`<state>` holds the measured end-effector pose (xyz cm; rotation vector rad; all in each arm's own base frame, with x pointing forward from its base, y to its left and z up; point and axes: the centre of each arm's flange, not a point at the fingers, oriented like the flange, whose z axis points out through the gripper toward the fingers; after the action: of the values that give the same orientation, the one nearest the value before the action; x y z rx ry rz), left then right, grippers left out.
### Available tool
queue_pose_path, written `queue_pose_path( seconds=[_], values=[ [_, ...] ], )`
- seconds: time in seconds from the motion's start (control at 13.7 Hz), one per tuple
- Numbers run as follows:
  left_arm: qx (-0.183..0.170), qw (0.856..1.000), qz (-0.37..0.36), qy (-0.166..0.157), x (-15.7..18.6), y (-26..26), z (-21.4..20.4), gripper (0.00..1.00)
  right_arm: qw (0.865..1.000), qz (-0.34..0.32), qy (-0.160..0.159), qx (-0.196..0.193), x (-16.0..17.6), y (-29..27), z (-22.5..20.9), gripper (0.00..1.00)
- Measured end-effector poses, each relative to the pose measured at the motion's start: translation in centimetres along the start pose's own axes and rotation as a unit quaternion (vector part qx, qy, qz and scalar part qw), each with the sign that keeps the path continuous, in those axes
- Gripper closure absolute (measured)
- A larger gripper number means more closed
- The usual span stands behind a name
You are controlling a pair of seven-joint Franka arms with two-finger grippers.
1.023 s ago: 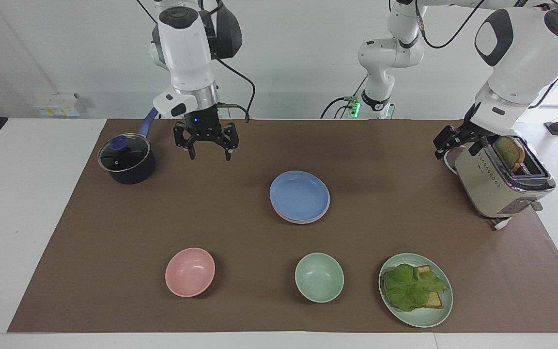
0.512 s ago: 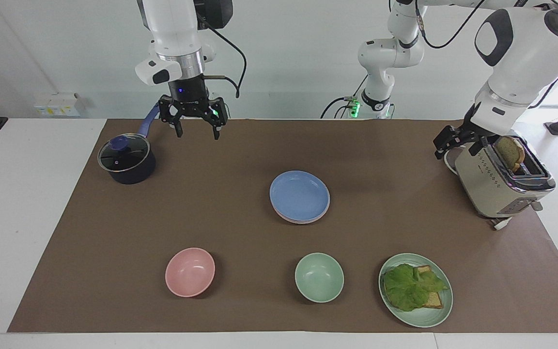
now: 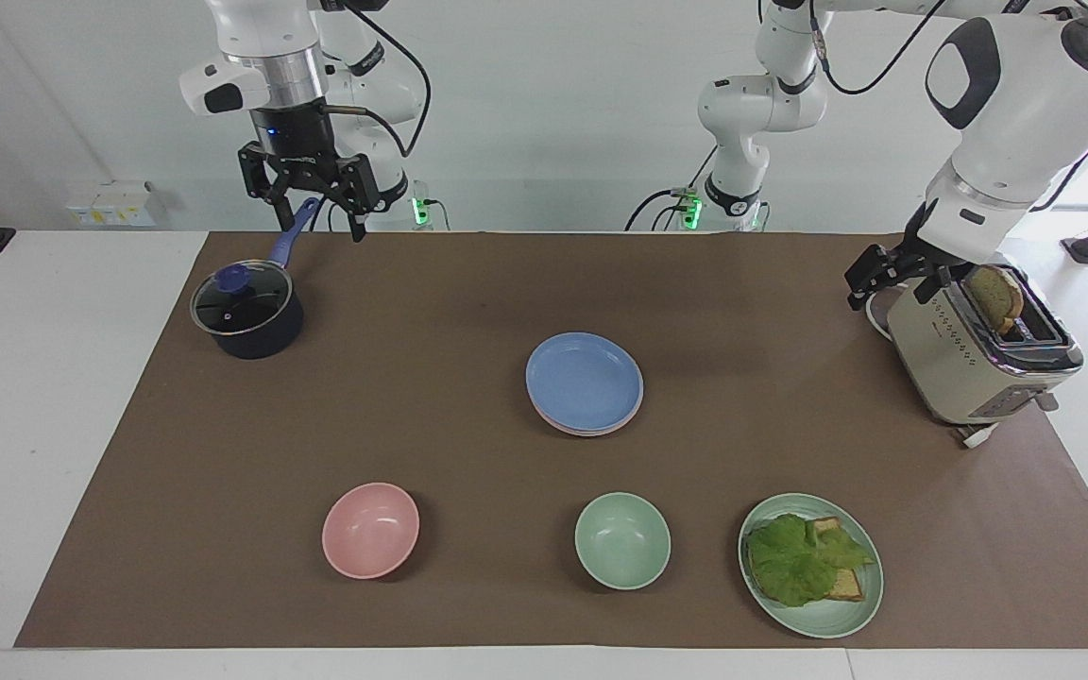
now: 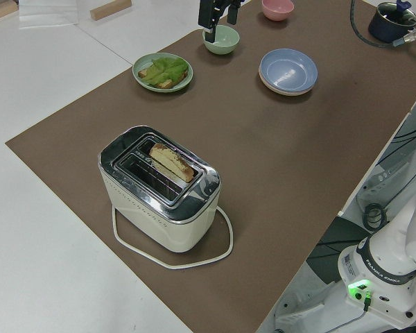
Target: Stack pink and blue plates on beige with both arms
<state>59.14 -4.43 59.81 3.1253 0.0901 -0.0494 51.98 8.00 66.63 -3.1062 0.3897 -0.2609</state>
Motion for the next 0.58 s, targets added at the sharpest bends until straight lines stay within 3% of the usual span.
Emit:
queue_pose_path(
  seconds=[0.58],
  values=[
    [0.0,1.0,0.0,0.0,0.0,0.0,0.0,0.0,0.996,-0.06,-0.056,0.016,1.3,7.8,1.3,0.0]
  ],
)
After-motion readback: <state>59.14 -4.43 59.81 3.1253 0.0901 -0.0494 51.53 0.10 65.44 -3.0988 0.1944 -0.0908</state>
